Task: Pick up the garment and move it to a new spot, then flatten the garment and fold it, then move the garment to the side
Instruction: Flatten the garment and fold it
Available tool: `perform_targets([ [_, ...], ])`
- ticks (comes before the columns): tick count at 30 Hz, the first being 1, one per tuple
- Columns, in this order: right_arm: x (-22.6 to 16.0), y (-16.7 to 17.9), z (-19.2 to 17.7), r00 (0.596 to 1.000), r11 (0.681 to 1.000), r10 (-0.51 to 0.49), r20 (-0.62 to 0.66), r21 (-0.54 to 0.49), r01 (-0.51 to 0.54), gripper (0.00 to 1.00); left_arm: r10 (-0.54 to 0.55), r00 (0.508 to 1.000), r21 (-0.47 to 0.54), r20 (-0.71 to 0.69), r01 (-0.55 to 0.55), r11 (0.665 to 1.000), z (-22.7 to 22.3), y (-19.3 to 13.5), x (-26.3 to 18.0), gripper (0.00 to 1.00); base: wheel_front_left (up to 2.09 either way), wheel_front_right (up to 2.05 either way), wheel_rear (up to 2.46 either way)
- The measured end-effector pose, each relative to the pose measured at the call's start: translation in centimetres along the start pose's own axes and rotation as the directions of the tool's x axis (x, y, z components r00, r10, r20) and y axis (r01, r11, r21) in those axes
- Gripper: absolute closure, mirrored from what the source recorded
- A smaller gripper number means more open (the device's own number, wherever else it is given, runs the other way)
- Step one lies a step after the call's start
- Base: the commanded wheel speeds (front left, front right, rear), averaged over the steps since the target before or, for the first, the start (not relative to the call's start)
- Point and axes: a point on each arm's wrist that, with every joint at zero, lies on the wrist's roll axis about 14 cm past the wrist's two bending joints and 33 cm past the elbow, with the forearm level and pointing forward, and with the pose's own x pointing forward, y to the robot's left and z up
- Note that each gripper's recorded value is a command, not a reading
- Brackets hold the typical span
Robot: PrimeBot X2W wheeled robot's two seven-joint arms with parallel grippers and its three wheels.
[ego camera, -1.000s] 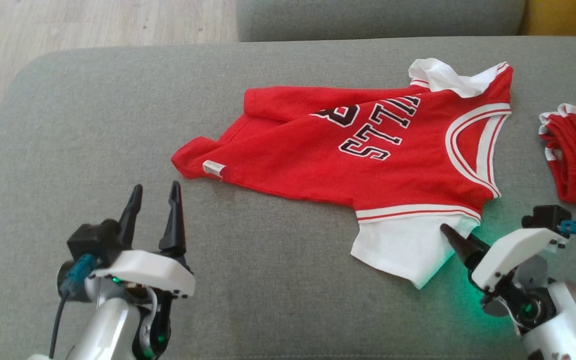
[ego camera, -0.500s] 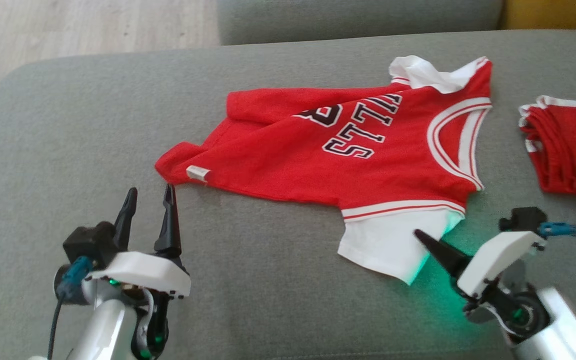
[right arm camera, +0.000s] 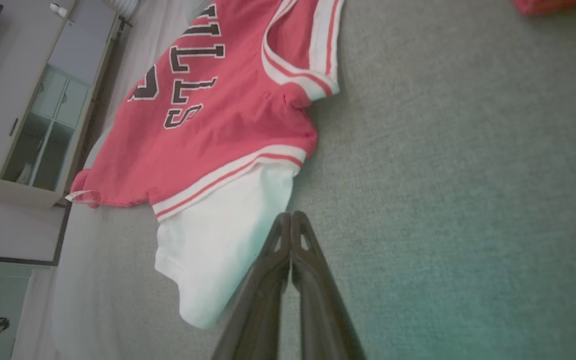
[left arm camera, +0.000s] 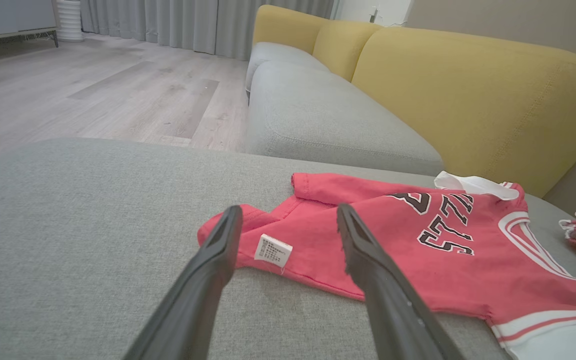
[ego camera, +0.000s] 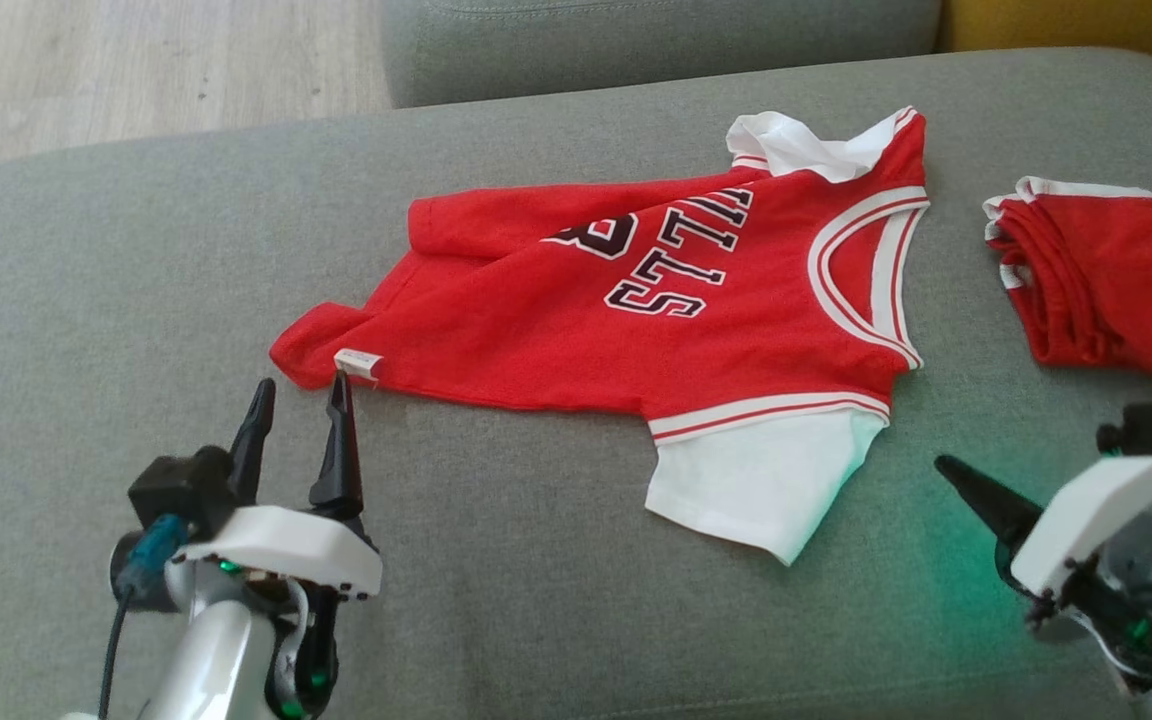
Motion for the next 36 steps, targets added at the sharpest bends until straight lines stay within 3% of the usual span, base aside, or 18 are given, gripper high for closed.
perform_targets([
  [1, -0.1, -0.1, -0.3, 1.000, 1.000, 0.001, -0.002, 0.015, -0.001, 1.00, 0.000, 1.000, -0.001, 0.000, 0.000, 1.000, 0.0, 0.0, 0.0, 0.00, 0.00, 0.00, 0.00],
  [2, -0.1, -0.2, -0.5, 1.000, 0.999, 0.001, -0.001, 0.037, -0.001, 0.70, 0.002, 1.000, -0.004, -0.001, -0.002, 1.000, -0.1, 0.0, 0.0, 0.00, 0.00, 0.00, 0.00],
  [4, 0.3, 0.1, -1.5, 1.000, 0.998, 0.008, -0.027, 0.061, -0.007, 0.00, -0.002, 1.000, -0.010, -0.003, 0.002, 1.000, -0.2, -0.2, -0.1, 0.00, 0.00, 0.00, 0.00],
  [11, 3.1, 5.3, -5.2, 0.980, 0.975, 0.154, -0.126, 0.181, -0.130, 0.00, 0.024, 1.000, -0.003, -0.016, -0.024, 1.000, -0.6, 0.7, -0.6, 0.00, 0.00, 0.00, 0.00],
  [18, 4.3, 6.1, -7.4, 0.962, 0.967, 0.175, -0.209, 0.222, -0.128, 0.00, 0.056, 0.998, -0.004, -0.017, -0.057, 0.998, -0.7, 1.7, -1.2, 0.00, 0.00, 0.00, 0.00],
  [19, 4.6, 6.3, -7.4, 0.962, 0.965, 0.177, -0.206, 0.230, -0.128, 0.29, 0.066, 0.998, -0.005, -0.017, -0.066, 0.998, -0.7, 2.0, -1.3, 0.00, 0.00, 0.00, 0.00],
  [20, 4.7, 6.4, -7.5, 0.962, 0.964, 0.177, -0.207, 0.231, -0.128, 1.00, 0.070, 0.997, -0.007, -0.017, -0.070, 0.998, -0.7, 2.1, -1.3, 0.00, 0.00, 0.00, 0.00],
  [28, 4.0, 5.1, -6.7, 0.968, 0.982, 0.141, -0.210, 0.154, -0.109, 1.00, 0.078, 0.997, -0.004, -0.009, -0.078, 0.997, -0.5, 2.2, -1.2, 0.00, 0.00, 0.00, 0.00],
  [36, -0.7, -1.3, -4.1, 0.973, 0.997, -0.046, -0.228, -0.065, 0.032, 1.00, 0.036, 0.999, -0.001, -0.003, -0.036, 0.999, -0.3, 0.9, -0.7, 0.00, 0.00, 0.00, 0.00],
])
